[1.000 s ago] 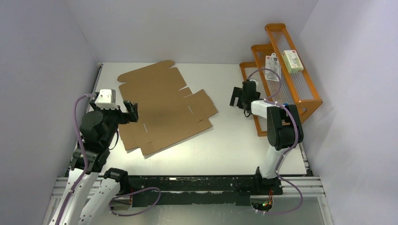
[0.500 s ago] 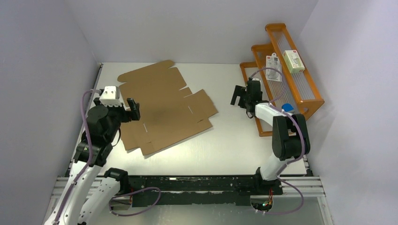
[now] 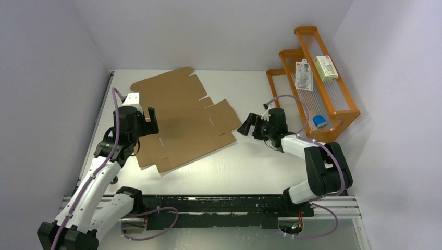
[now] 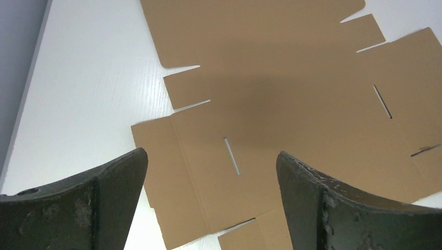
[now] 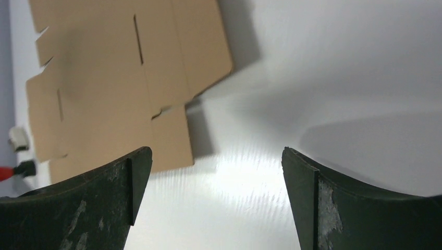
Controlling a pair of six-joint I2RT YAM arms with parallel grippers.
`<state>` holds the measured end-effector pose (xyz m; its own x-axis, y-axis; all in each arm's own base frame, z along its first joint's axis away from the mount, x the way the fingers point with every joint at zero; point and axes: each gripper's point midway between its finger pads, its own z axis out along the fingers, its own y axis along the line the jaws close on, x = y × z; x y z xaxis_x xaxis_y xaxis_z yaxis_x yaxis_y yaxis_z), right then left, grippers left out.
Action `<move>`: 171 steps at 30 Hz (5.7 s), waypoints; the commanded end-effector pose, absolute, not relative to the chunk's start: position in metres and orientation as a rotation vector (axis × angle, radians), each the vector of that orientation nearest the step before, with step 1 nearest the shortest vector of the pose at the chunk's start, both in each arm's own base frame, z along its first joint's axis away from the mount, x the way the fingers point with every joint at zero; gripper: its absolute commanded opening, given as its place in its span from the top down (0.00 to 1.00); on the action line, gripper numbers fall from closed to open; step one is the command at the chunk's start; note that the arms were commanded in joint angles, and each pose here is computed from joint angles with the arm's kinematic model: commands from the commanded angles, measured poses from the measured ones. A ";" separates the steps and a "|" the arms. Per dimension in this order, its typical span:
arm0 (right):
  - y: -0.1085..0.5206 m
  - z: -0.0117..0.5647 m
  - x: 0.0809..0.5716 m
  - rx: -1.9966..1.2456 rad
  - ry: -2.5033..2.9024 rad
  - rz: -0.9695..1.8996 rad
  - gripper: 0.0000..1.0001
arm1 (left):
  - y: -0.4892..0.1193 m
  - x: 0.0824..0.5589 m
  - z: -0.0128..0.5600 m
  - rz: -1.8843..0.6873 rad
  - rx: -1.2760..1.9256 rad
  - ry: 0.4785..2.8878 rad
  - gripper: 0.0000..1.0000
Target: Fold the paper box
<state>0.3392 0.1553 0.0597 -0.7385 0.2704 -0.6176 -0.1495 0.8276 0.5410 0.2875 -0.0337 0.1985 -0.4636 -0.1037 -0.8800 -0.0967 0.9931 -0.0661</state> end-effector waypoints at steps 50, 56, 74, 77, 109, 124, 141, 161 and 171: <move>0.128 0.040 0.428 0.301 2.183 0.899 0.72 | -0.060 0.298 0.152 -0.151 -0.031 2.283 0.02; 0.133 0.054 0.412 0.267 2.154 0.943 0.45 | -0.080 0.286 0.099 -0.262 -0.020 2.497 0.02; 0.172 0.035 0.347 0.158 2.235 0.884 0.18 | -0.078 0.292 0.028 -0.314 0.032 2.777 0.02; 0.177 0.034 0.348 0.145 2.249 0.873 0.16 | -0.089 0.285 0.020 -0.408 0.040 2.814 0.02; 0.186 0.067 0.483 -0.011 2.191 0.585 0.07 | -0.308 0.162 0.054 -0.940 0.488 2.664 0.02; 0.147 0.078 0.401 0.023 2.201 0.526 0.03 | -0.120 0.306 0.109 -0.231 0.034 2.569 0.02; 0.142 0.061 0.363 0.072 2.239 0.556 0.03 | 0.044 0.363 0.044 0.092 -0.452 2.689 0.02; 0.177 0.045 0.423 -0.013 2.271 0.548 0.06 | -0.013 0.298 0.026 -0.331 -0.542 2.715 0.02; 0.199 0.045 0.465 -0.118 2.240 0.581 0.07 | -0.087 0.245 0.042 -0.469 -0.469 2.700 0.02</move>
<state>0.4621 0.1743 0.0461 -0.6605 0.1418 -0.7373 -0.1817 0.9226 0.3402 0.2591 -0.0384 0.0310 -0.8744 -0.3652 -0.3195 -0.2925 0.9221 -0.2534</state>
